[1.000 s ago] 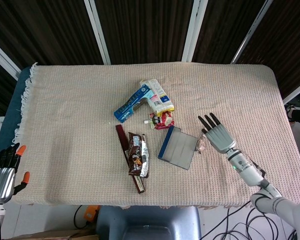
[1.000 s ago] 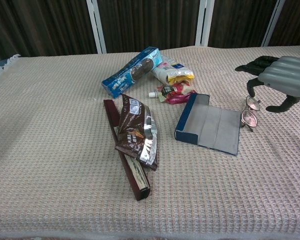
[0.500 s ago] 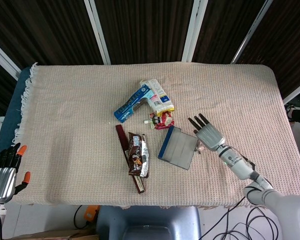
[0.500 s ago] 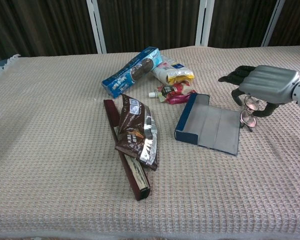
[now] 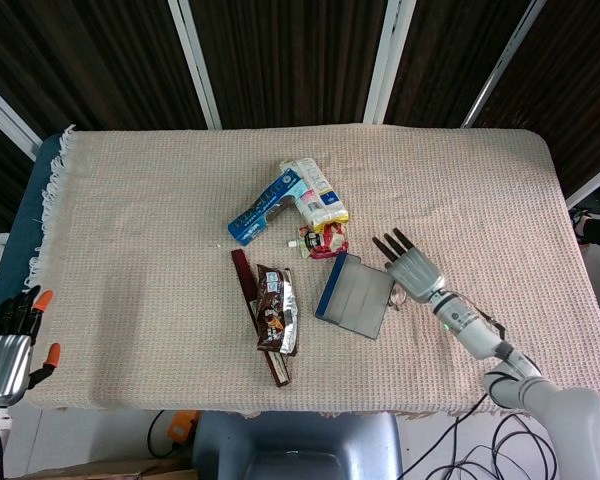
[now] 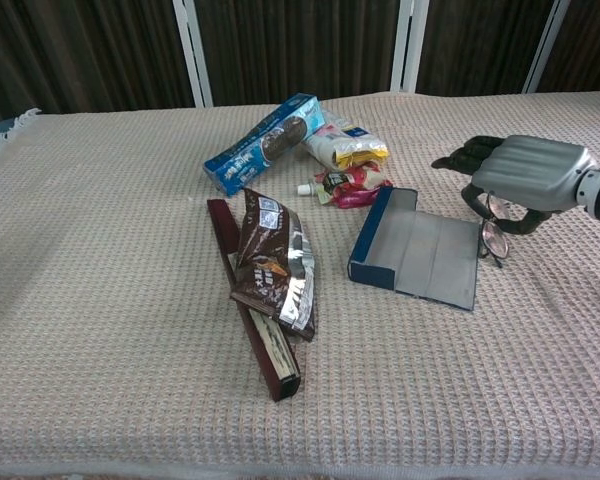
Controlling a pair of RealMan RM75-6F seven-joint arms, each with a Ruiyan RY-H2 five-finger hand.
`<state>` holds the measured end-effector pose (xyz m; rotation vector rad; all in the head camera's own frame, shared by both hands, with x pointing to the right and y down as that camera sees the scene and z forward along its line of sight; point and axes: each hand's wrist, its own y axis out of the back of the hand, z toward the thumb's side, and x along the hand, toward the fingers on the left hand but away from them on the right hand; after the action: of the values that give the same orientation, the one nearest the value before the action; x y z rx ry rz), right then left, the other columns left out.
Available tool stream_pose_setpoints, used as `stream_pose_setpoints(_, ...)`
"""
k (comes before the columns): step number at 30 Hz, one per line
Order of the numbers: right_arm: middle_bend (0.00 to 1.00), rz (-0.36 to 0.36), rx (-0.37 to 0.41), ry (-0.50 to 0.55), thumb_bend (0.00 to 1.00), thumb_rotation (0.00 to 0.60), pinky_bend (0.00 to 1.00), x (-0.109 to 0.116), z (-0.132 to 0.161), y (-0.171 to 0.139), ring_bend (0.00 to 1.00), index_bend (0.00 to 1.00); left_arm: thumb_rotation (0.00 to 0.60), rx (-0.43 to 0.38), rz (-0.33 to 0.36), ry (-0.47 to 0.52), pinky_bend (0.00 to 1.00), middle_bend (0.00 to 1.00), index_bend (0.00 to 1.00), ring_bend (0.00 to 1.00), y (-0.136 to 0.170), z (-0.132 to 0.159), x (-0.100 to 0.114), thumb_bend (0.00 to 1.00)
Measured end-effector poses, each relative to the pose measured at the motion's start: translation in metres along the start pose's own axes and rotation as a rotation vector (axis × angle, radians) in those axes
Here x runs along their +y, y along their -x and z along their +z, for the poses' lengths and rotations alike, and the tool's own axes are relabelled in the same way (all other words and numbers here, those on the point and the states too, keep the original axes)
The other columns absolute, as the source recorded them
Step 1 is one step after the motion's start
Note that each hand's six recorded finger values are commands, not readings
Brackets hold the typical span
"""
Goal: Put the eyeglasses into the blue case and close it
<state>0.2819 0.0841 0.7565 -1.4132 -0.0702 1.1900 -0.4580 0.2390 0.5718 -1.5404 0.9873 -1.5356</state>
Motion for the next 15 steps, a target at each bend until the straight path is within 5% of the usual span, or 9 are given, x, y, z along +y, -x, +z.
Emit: stream_pose_setpoints(15, 0.10, -0.025, 0.004, 0.021, 0.63, 0.600, 0.00, 0.0035, 0.0014, -0.0051, 0.00, 0.72, 0.600, -0.017, 0.002, 0.005, 0.08, 0.00, 0.00, 0.00, 0.0006, 0.0019, 0.0009, 0.41)
